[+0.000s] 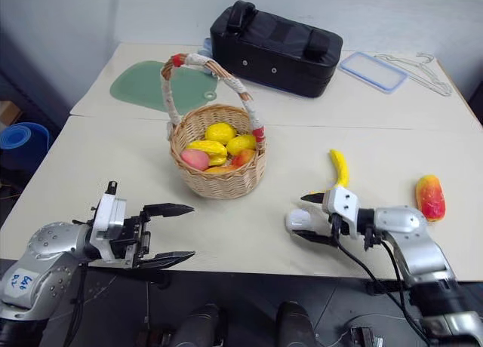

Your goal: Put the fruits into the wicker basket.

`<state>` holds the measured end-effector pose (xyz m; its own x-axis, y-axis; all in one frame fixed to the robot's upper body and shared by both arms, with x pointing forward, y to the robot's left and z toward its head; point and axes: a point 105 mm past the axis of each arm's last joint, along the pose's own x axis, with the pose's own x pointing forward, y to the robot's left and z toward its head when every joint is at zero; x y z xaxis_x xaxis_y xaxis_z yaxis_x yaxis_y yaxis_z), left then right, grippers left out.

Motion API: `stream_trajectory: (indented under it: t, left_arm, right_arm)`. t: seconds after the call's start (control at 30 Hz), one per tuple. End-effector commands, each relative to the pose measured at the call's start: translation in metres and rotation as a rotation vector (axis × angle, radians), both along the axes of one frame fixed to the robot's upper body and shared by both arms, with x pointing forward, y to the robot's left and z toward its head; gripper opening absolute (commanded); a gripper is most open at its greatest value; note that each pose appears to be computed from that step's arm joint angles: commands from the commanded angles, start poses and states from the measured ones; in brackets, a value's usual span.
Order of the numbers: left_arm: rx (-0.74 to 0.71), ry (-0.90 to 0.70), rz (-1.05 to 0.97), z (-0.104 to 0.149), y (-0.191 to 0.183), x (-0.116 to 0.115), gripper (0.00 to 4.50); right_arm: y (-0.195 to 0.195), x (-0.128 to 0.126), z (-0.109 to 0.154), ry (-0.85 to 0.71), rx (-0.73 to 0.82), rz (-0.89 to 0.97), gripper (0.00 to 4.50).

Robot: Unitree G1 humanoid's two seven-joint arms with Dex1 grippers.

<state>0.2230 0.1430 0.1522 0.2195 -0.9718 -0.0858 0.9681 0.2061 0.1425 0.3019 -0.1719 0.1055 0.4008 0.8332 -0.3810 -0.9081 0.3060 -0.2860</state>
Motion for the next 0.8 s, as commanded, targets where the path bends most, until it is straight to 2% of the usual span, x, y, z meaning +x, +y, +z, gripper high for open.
stream_trajectory:
  t: [0.03,0.07,0.17,0.27,0.3,0.33,0.43,0.57,0.63,0.73,0.8]
  left_arm:
    - [0.006,-0.035,-0.031,0.004,-0.006,-0.004,4.5]
    - [0.01,-0.037,-0.034,0.004,-0.007,-0.004,4.5]
    - [0.049,-0.044,-0.056,0.0,-0.005,-0.006,4.5]
    - [0.051,-0.04,-0.055,-0.001,-0.005,-0.006,4.5]
    - [0.054,-0.039,-0.06,-0.001,-0.006,-0.007,4.5]
    - [0.056,-0.038,-0.063,-0.002,-0.006,-0.008,4.5]
    - [0.049,-0.033,-0.083,-0.001,-0.011,-0.009,4.5]
    - [-0.003,-0.039,-0.108,0.008,-0.02,-0.009,4.5]
    - [-0.015,-0.038,-0.118,0.011,-0.022,-0.01,4.5]
    - [-0.059,-0.053,-0.13,0.021,-0.029,-0.007,4.5]
    - [-0.149,-0.051,-0.099,0.035,-0.033,0.001,4.5]
  right_arm:
    - [0.004,0.001,-0.007,0.032,-0.015,0.039,4.48]
    - [0.005,0.003,-0.006,0.03,-0.008,0.034,4.48]
    - [0.007,0.003,-0.007,0.056,0.021,0.036,3.86]
    - [0.008,-0.005,-0.008,0.082,0.051,0.065,2.86]
    - [0.007,-0.009,-0.001,0.083,0.095,0.051,2.5]
    - [0.006,-0.011,0.003,0.084,0.125,0.041,2.33]
    - [-0.01,-0.018,0.031,0.03,0.251,-0.067,2.35]
    - [-0.086,-0.039,0.08,-0.122,0.349,-0.397,2.35]
    - [-0.116,-0.045,0.093,-0.172,0.361,-0.521,2.35]
    - [-0.219,-0.062,0.108,-0.373,0.242,-0.89,2.35]
    - [-0.257,-0.068,0.109,-0.434,0.246,-1.053,2.35]
